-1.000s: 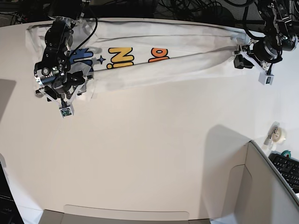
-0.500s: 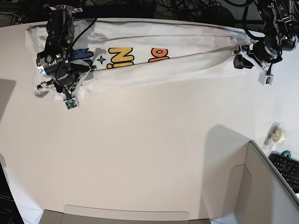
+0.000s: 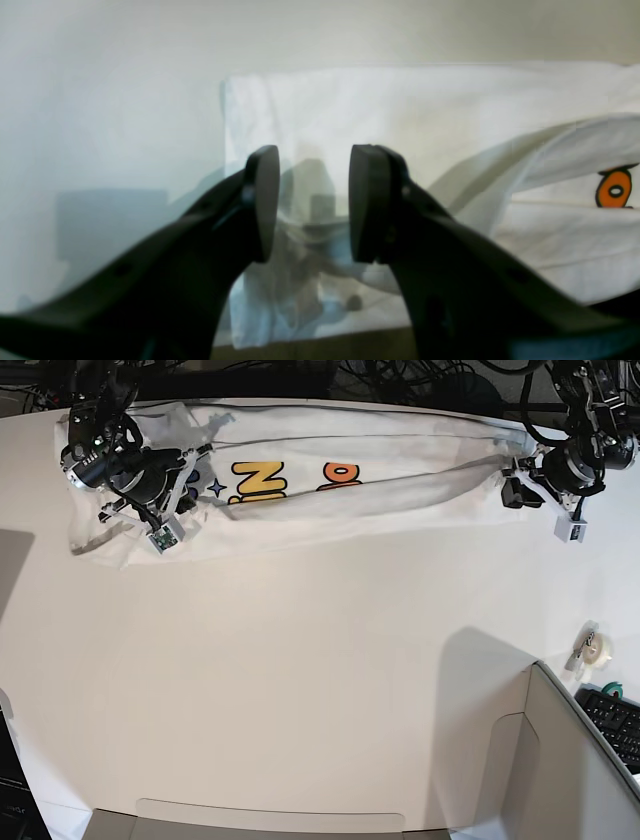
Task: Layout the t-shirt on the table in an organized manner, then fold the t-shirt properly
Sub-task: 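Pinch the strip end near the print with the right gripper, then grasp the opposite strip end with the left gripper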
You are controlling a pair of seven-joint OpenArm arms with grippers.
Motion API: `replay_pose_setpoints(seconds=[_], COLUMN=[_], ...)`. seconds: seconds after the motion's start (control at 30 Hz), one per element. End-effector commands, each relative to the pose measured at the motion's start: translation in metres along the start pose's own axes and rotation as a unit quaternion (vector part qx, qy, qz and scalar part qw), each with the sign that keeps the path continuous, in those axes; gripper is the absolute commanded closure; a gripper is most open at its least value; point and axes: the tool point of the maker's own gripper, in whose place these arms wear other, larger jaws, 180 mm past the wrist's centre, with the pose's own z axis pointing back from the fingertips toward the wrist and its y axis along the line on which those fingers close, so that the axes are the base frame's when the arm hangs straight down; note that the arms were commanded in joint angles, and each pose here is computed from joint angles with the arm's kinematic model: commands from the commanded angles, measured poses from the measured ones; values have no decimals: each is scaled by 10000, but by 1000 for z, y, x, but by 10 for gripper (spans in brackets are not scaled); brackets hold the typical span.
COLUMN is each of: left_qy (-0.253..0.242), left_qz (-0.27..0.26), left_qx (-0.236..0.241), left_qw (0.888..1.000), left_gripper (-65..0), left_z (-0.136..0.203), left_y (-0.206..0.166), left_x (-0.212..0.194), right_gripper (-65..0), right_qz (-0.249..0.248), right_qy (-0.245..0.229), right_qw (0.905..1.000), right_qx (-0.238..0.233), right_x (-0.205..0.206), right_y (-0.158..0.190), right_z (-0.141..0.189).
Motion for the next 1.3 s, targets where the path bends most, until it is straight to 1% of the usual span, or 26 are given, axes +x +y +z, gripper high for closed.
replay_pose_setpoints(seconds=[0.0, 0.13, 0.23, 0.27, 0.3, 0.33, 0.47, 0.53, 0.6, 0.67, 0.77, 0.83, 0.93, 1.0, 1.07, 1.13, 1.2, 1.27], left_qy=[-157, -157, -157, -149, -141, -141, -155, -156, -176, -233, -430, -555, -612, -510, -361, -293, -276, -281], left_qz=[-97, -97, -97, -97, -97, -97, -107, -113, -109, -67, 101, 206, 427, 648, 989, 1424, 1813, 2077], left_qx=[27, 27, 27, 27, 27, 27, 55, 71, 76, 160, 395, 545, 697, 734, 557, 235, -121, -348], left_qw=[9998, 9998, 9998, 9998, 9998, 9998, 9998, 9998, 9998, 9996, 9982, 9968, 9948, 9939, 9929, 9891, 9830, 9772], left_gripper=[-225, -225, -226, -226, -227, -227, -228, -228, -228, -228, -230, -245, -284, -299, -302, -302, -302, -302], left_z=[5, 5, 5, 5, 5, 5, 7, 7, 8, 11, 23, 32, 40, 37, 27, 18, 10, 7], left_y=[2, 2, 2, 2, 2, 2, 4, 5, 5, 11, 29, 41, 56, 66, 70, 70, 65, 65], left_x=[11, 11, 11, 10, 10, 10, 12, 12, 13, 15, 22, 25, 23, 13, -1, -14, -22, -25], right_gripper=[0, 0, 0, -15, -38, -76, -258, -335, -390, -428, -441, -440, -440, -440, -440, -440, -440, -440], right_qz=[52, 37, 94, 120, 141, 171, 173, 172, 181, 119, 11, -54, -256, -337, -397, -462, -547, -604], right_qy=[-179, -258, -162, -125, -92, -76, -75, -78, -88, -196, -467, -593, -738, -802, -849, -888, -935, -969], right_qw=[9998, 9983, 9983, 9984, 9985, 9985, 9986, 9986, 9984, 9972, 9931, 9914, 9925, 9932, 9935, 9937, 9935, 9932], right_qx=[119, 526, 549, 531, 518, 506, 486, 496, 534, 712, 1074, 1168, 939, 778, 650, 512, 355, 230], right_x=[7, 6, -1, -3, -5, -6, -7, -7, -6, -2, 10, 15, 17, 18, 19, 18, 18, 17], right_y=[2, 10, 7, 5, 4, 2, 1, 2, 4, 10, 20, 18, -1, -12, -21, -30, -41, -48], right_z=[5, 11, 14, 15, 15, 16, 17, 17, 17, 18, 23, 28, 35, 40, 43, 47, 51, 55])
